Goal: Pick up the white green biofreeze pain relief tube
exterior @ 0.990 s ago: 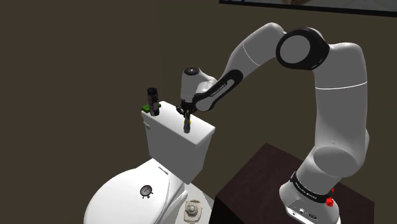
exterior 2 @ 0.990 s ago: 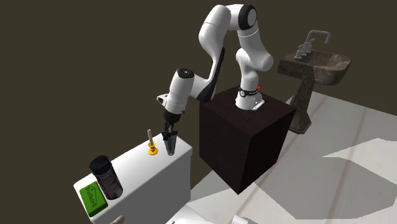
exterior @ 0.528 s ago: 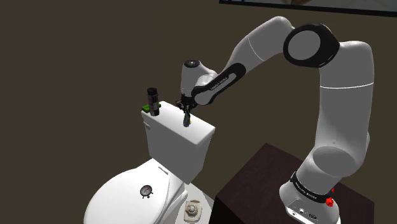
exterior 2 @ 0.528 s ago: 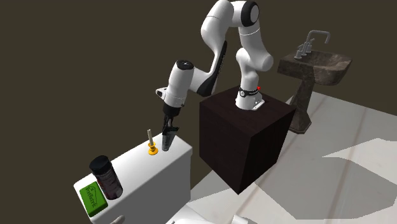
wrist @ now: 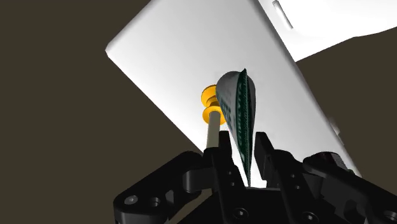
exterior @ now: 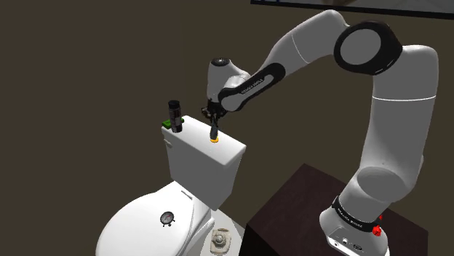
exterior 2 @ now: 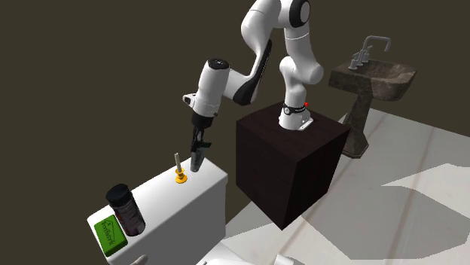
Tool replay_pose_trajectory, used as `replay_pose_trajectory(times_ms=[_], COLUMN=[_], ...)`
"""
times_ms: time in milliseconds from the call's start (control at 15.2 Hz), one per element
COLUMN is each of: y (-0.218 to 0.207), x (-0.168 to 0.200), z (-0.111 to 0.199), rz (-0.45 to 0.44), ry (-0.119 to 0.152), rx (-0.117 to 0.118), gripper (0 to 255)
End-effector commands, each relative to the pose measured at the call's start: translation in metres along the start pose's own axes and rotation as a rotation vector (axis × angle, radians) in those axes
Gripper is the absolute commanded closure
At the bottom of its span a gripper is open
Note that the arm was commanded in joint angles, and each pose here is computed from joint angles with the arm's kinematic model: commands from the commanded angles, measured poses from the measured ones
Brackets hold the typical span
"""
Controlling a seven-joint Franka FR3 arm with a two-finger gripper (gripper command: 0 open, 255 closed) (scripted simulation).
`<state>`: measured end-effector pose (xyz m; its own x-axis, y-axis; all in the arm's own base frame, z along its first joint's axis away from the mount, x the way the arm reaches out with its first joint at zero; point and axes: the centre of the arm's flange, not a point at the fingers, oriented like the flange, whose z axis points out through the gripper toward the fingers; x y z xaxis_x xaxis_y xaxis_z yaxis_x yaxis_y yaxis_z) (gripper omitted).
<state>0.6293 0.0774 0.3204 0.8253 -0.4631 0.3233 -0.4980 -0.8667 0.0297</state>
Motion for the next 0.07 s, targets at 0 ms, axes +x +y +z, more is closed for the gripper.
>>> replay_pose_trajectory(times_ms=[0], y=[-0.0004], x=[0.0002], z=[-0.0033], rz=[0.000], ry=[0.000], rx=[0.000], gripper=[255])
